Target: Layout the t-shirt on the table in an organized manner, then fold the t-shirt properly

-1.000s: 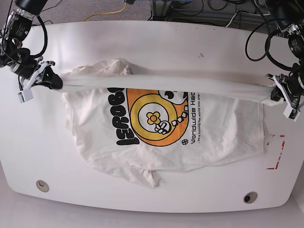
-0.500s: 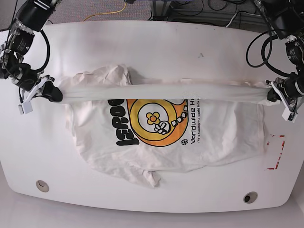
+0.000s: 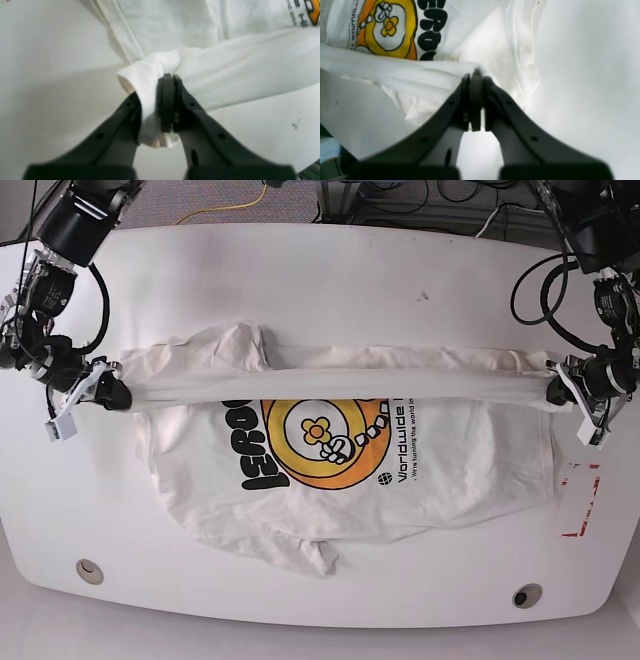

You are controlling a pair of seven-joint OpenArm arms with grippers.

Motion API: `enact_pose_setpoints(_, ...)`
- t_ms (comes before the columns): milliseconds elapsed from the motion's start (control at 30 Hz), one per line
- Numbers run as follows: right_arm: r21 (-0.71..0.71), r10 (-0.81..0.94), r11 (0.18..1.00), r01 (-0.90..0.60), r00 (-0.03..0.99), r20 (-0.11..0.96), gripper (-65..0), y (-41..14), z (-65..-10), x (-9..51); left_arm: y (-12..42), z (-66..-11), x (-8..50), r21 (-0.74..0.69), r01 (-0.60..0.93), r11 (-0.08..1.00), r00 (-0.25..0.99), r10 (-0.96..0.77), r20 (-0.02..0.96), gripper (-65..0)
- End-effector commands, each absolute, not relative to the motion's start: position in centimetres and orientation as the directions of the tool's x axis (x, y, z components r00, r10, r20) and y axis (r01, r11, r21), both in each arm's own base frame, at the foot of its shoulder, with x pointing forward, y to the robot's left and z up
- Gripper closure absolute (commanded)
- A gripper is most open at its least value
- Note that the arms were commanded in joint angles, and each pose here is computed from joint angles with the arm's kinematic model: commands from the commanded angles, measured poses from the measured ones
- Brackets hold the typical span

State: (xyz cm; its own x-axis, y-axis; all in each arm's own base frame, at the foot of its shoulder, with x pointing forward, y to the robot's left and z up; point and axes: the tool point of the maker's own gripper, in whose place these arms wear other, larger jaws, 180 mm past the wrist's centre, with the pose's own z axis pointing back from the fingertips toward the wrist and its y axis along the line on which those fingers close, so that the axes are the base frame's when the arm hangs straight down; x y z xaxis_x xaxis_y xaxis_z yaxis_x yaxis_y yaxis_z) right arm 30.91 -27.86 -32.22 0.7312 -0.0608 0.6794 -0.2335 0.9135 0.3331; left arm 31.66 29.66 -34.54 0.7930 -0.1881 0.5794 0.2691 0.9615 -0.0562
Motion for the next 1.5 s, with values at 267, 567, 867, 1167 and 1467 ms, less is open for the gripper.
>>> enact_pose_setpoints(267, 0.380, -0.153, 0.904, -0.194, 0.684, 0.713, 0.0, -29.5, -31.3, 34.0, 32.7, -33.1, 33.5, 0.042, 0.224, 0.974, 0.794, -0.208, 0.572, 0.0)
enact_pose_setpoints(567, 0.409, -0.176, 0.893, -0.189, 0.690, 0.702, -4.8, -29.5, -32.3, 34.9, 33.6, -33.4, 33.5, 0.075, 0.208, 0.975, 0.814, -0.215, 0.539, -2.8)
enact_pose_setpoints(867, 0.403, -0.205, 0.904, -0.146, 0.679, 0.705, -52.5, -30.3, -32.8, 35.2, 33.5, -33.2, 34.3, 0.139, 0.229, 0.963, 0.822, -0.268, 0.502, -34.9)
enact_pose_setpoints(1167, 0.342, -0.112, 0.911, -0.232, 0.659, 0.744, -57.4, -29.0, -30.1, 34.7, 34.2, -30.5, 36.6, 0.193, 0.211, 0.958, 0.794, -0.283, 0.539, -39.4)
enact_pose_setpoints(1467, 0.351, -0.070, 0.891, -0.289, 0.676, 0.733, -57.5, -26.4, -30.7, 31.7, 33.9, -26.6, 38.0, 0.268, 0.208, 0.941, 0.726, -0.332, 0.603, -39.6)
